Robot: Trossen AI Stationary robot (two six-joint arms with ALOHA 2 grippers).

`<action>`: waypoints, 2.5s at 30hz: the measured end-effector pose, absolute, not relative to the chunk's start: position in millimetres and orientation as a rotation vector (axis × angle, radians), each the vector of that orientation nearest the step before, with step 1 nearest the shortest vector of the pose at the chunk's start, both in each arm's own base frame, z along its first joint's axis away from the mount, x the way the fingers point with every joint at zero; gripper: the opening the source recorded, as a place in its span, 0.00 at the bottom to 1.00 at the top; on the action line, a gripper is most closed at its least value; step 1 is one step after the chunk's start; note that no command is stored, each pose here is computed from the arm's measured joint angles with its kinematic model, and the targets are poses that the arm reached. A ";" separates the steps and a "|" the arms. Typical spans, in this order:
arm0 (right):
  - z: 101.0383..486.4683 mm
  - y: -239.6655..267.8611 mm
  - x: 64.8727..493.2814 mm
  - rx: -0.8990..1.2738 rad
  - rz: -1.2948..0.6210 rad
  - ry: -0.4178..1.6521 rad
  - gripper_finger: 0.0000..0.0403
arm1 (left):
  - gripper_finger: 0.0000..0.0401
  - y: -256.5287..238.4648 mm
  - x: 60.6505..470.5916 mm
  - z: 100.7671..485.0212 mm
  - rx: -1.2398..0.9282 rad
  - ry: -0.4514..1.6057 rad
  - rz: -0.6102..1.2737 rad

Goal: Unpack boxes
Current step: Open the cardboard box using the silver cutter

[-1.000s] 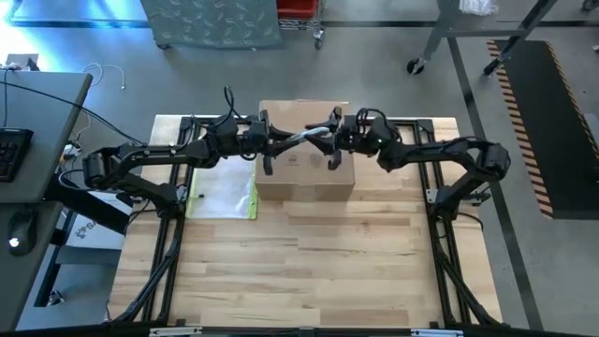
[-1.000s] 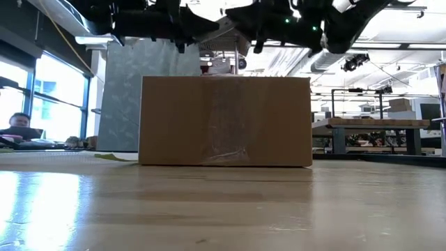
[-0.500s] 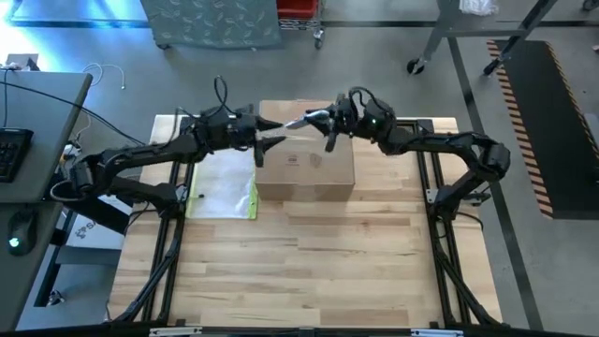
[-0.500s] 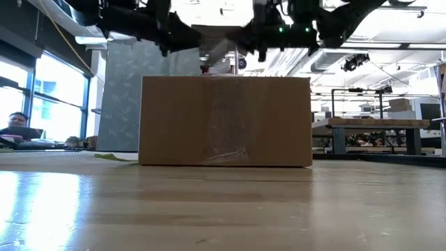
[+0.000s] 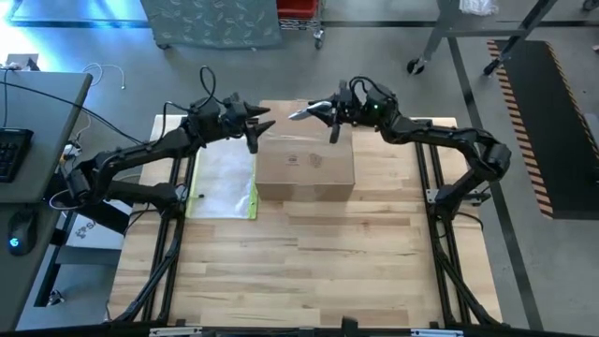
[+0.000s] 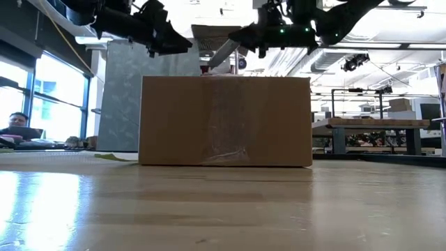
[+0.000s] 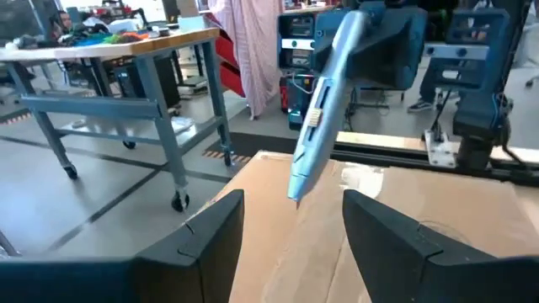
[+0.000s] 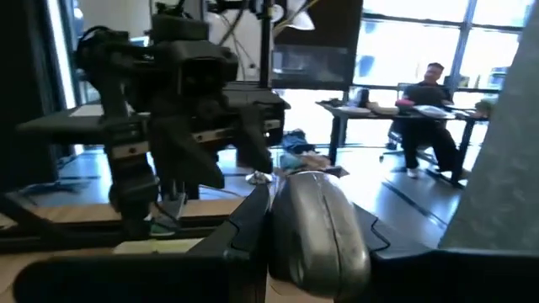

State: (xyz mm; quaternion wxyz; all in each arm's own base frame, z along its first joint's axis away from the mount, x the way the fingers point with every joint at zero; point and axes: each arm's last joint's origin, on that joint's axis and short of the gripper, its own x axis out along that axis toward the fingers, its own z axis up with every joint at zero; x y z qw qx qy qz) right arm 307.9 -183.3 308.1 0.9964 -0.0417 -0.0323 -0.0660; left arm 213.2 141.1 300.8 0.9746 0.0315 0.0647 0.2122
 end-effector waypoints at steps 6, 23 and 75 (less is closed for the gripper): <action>306.4 -181.3 308.6 -0.091 -0.085 -0.049 0.15 | 0.46 140.7 213.4 300.7 0.053 0.128 0.426; 319.1 -154.3 308.9 -0.090 -0.003 -0.041 0.15 | 0.46 141.5 213.2 300.3 -0.023 0.114 0.464; 299.8 -162.9 311.6 -0.067 0.104 0.042 0.15 | 0.40 152.8 205.7 306.9 -0.009 0.152 0.413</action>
